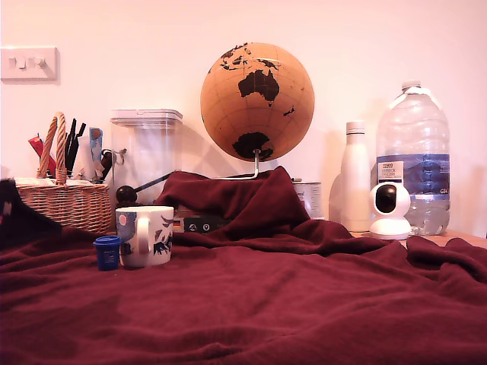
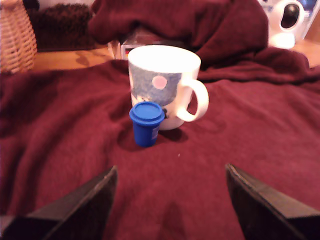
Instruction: Pick up the coffee capsules on the table and drop them inside the coffee cup
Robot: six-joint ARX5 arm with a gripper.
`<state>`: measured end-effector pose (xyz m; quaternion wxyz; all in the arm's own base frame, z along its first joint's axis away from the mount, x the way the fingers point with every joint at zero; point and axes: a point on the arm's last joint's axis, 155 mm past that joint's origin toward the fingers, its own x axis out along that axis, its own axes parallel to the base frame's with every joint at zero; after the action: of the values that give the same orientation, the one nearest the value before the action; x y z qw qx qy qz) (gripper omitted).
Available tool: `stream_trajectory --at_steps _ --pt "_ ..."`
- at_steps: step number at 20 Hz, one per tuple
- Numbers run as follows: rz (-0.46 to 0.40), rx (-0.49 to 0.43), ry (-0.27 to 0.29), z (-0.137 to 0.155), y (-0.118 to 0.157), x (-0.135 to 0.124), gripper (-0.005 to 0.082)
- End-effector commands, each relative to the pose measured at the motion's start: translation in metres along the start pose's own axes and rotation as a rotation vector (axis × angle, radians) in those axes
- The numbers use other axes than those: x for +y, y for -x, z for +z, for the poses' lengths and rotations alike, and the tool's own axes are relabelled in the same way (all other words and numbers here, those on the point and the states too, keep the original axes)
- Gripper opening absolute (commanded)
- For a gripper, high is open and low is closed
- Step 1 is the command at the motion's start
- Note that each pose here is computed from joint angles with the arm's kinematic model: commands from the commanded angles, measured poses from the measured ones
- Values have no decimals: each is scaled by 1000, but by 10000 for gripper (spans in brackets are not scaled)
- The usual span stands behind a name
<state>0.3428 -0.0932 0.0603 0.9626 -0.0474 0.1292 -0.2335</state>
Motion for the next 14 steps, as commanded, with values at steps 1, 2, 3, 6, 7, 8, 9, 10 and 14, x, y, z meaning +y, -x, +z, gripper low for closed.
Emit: stream_trajectory --at_steps 1,2,3,6,7,8,9,10,14 --pt "-13 -9 0 3 -7 0 624" --pt "-16 -4 2 1 -10 1 624" --pt "-19 1 5 -1 -13 2 624" --pt "-20 8 7 -2 -17 3 624" --pt "-20 10 8 -2 -17 3 624" --pt "-20 11 8 -3 -17 3 624" --pt "-19 11 8 -3 -17 3 624" --pt "-19 10 7 -2 -17 3 624" --pt "-19 7 3 0 -20 4 624"
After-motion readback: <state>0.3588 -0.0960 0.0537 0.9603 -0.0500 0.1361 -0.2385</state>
